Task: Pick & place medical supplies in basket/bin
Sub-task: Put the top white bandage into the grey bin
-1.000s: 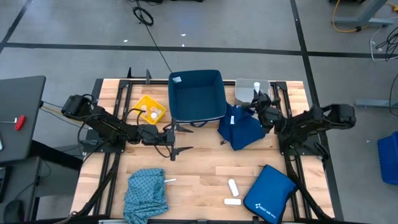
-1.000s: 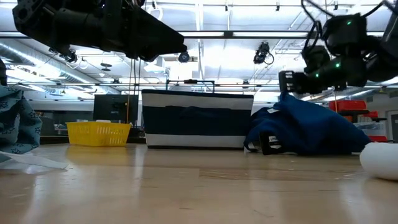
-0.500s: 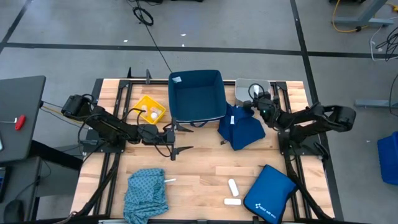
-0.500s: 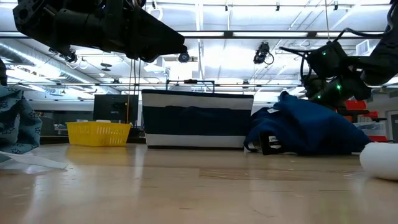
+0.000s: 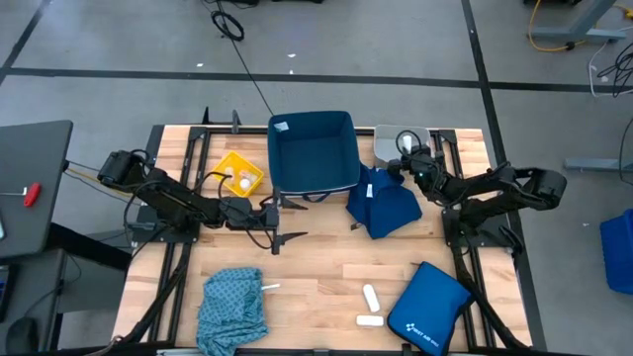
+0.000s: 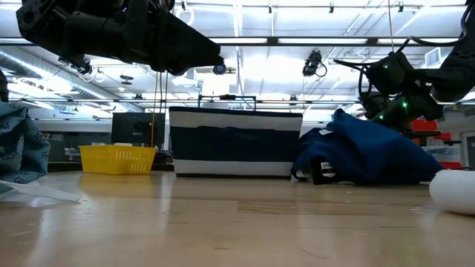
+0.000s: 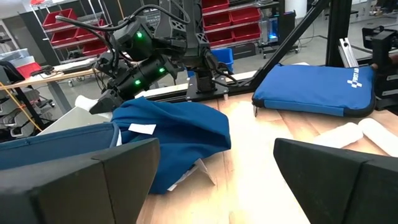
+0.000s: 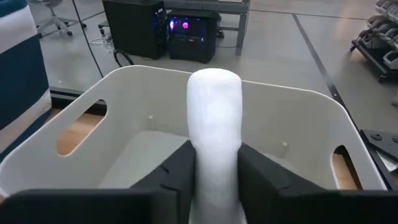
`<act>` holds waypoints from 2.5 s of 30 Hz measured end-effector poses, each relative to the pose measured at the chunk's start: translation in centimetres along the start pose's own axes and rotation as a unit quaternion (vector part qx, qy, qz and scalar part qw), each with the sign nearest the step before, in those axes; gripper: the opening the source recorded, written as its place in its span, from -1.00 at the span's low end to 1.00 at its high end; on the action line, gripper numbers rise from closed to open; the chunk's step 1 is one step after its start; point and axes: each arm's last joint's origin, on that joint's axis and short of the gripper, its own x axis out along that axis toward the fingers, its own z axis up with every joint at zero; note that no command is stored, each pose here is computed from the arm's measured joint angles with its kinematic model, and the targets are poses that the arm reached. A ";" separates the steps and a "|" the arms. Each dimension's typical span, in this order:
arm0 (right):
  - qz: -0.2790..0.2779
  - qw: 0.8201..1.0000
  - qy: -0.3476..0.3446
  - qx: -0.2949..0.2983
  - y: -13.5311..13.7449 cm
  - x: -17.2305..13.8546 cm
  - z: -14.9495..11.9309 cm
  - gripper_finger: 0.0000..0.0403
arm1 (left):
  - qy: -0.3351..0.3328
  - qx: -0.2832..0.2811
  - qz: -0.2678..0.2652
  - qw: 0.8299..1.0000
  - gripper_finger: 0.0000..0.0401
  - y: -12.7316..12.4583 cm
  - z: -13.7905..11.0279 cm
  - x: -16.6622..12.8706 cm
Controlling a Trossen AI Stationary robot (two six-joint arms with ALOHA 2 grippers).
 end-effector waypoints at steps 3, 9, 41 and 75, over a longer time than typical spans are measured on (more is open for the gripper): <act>0.000 1.000 0.000 0.008 0.0 0.0 0.0 -0.28 | 0.000 0.000 0.000 1.000 0.59 0.0 0.0 0.0; 0.000 1.000 -0.001 0.008 0.0 0.0 0.0 -0.18 | 0.000 0.000 0.000 1.000 0.59 0.0 0.0 0.0; 0.074 0.994 -0.077 -0.018 1.1 -0.5 1.8 0.32 | 0.009 0.002 0.003 1.000 0.59 0.3 -0.2 0.1; 0.621 0.734 0.163 -0.222 12.0 -17.1 -2.4 0.14 | 0.017 -0.001 0.002 1.000 0.59 0.3 -0.4 0.1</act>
